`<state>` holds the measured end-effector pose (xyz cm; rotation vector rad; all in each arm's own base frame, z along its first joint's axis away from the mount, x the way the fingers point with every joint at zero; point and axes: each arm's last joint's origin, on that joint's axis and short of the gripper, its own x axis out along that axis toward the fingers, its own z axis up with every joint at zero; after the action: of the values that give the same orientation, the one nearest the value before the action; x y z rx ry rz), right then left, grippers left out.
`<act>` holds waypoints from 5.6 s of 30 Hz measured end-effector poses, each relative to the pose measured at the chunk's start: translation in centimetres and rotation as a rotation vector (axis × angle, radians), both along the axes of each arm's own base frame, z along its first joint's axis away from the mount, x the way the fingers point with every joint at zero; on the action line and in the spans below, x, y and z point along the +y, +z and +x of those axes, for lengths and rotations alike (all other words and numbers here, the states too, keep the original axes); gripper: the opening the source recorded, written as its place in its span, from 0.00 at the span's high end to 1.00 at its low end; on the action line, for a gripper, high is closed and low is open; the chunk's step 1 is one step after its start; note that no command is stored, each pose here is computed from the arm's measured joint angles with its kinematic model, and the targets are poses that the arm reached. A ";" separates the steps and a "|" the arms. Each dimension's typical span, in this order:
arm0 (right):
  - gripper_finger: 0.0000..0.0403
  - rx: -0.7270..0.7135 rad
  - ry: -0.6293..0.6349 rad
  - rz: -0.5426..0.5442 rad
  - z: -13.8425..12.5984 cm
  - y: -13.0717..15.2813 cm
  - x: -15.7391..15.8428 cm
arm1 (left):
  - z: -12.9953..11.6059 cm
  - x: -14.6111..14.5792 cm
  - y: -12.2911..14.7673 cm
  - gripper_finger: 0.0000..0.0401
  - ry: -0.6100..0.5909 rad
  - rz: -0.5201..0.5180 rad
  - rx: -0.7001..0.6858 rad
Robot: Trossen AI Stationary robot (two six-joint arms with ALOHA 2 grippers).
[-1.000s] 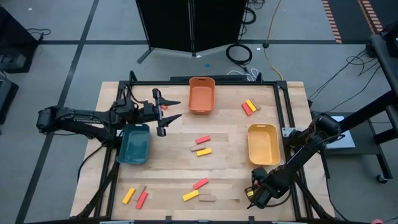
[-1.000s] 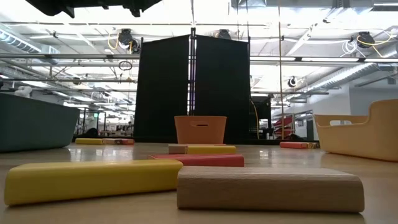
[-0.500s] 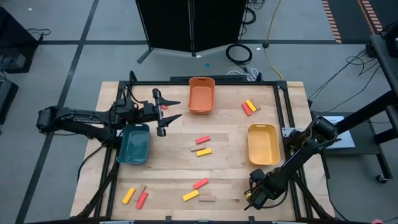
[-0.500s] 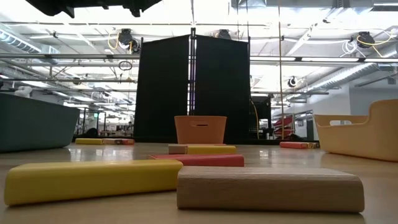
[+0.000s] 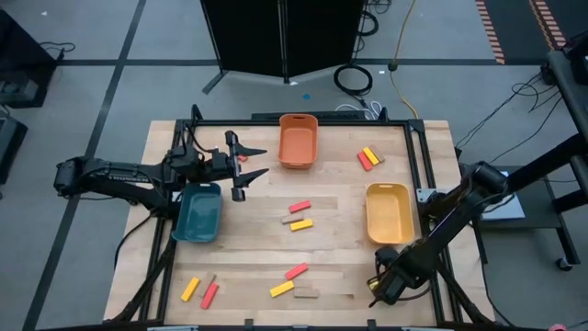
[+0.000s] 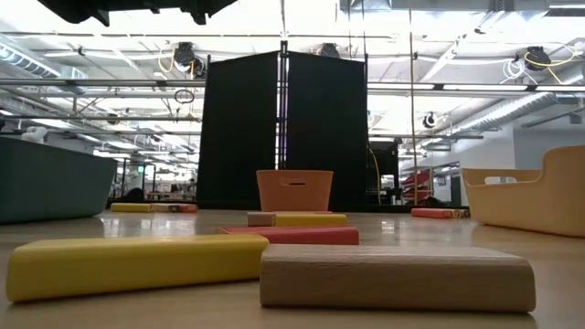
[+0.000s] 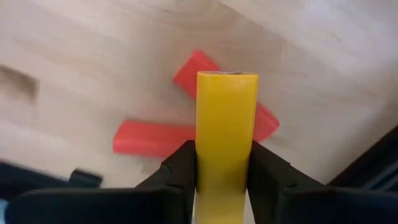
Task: Sort blocks
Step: Put the bottom right yellow block into the yellow bin, then put the bottom left yellow block into the yellow bin
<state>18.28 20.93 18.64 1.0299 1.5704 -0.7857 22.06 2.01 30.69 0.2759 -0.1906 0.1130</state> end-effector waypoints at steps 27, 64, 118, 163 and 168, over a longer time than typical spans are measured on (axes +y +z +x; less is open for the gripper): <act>0.68 -0.088 -0.007 -0.449 -1.3 6.9 -12.6 | 0.0 0.0 0.1 0.45 0.002 0.010 -0.015; 0.41 -0.915 0.790 -0.647 7.6 9.8 -13.9 | -2.0 -3.7 -6.5 0.45 -0.068 -0.773 0.724; 0.41 -1.447 1.345 -0.912 19.5 2.4 -11.9 | -6.8 -23.4 -15.4 0.45 0.482 -1.433 2.000; 0.41 -1.432 1.315 -0.877 19.4 2.3 -12.0 | -7.1 -22.8 -17.8 0.80 0.541 -1.209 2.056; 0.41 -1.428 1.325 -0.886 19.5 2.3 -12.1 | -7.2 -21.9 -16.0 0.77 0.488 -1.197 1.995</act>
<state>37.74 8.85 20.90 -0.2992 0.2467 0.2849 14.84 -19.93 14.68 -0.8409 1.8992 0.3541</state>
